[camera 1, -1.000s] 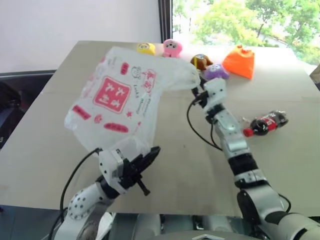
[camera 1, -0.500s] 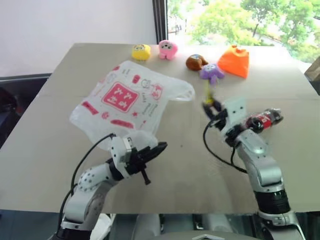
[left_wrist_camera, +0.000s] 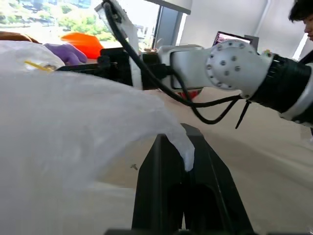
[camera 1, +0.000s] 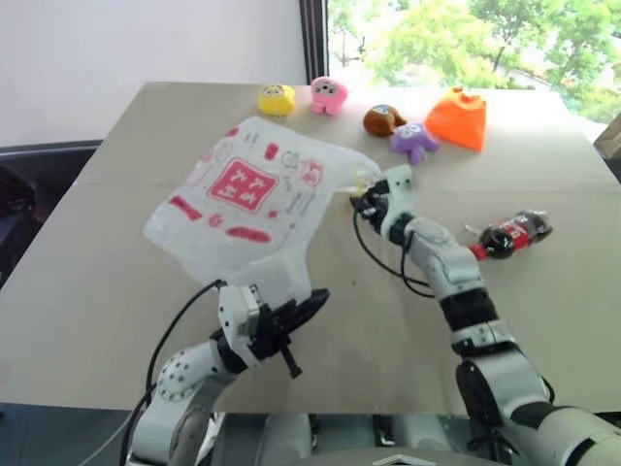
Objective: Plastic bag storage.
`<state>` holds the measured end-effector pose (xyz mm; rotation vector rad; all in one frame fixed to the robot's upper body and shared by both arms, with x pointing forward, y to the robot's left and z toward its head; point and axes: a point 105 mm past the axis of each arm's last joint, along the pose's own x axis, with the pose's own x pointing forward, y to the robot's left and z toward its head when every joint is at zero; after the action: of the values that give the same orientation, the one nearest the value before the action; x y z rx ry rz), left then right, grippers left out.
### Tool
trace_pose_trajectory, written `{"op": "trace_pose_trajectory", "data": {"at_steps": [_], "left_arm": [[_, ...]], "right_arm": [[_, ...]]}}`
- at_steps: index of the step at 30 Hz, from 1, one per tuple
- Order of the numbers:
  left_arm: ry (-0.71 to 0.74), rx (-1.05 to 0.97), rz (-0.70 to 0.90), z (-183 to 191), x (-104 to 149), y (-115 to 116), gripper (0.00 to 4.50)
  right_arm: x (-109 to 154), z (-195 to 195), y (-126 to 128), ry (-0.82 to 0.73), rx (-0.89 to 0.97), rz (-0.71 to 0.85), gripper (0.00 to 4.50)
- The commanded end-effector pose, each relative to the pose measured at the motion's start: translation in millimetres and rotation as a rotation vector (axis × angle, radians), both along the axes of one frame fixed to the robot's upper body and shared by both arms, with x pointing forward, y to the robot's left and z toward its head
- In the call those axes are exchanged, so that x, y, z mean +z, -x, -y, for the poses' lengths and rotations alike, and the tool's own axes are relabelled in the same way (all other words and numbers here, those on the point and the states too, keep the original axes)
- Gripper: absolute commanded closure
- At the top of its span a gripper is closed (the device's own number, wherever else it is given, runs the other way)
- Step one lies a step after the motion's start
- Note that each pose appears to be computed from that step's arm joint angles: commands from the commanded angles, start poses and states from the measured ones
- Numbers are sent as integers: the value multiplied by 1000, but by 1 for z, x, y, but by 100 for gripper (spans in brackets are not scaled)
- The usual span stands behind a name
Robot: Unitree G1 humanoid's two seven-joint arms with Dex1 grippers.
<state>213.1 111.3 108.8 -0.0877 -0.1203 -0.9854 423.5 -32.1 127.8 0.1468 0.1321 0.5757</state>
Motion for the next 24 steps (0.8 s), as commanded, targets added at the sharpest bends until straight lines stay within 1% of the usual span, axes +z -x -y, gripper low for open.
{"op": "trace_pose_trajectory", "data": {"at_steps": [1, 4, 7, 9, 13, 15, 18, 21, 24], "left_arm": [[6, 14, 69, 3, 14, 4, 450], [4, 34, 76, 1, 16, 3, 450], [3, 45, 78, -1, 16, 2, 450], [3, 46, 77, -2, 16, 1, 450], [-5, 33, 74, -3, 13, -1, 450], [-6, 31, 75, -3, 13, -3, 450], [-7, 29, 78, -4, 13, -4, 450], [-8, 25, 76, -3, 13, -3, 450], [-12, 22, 76, -3, 12, -3, 450]], "right_arm": [[7, 14, -22, 19, -124, 39, 376], [3, 22, -27, 14, -174, 37, 376], [-7, 43, -27, 0, -271, 13, 376], [-5, 47, -26, -9, -287, 31, 376], [16, 26, -5, -22, -135, 139, 376], [16, 21, 7, -51, -90, 107, 376], [7, 19, 20, -65, -48, 21, 376], [-7, 24, 24, -60, -58, -61, 376], [-16, 32, 20, -67, -111, -123, 376]]}}
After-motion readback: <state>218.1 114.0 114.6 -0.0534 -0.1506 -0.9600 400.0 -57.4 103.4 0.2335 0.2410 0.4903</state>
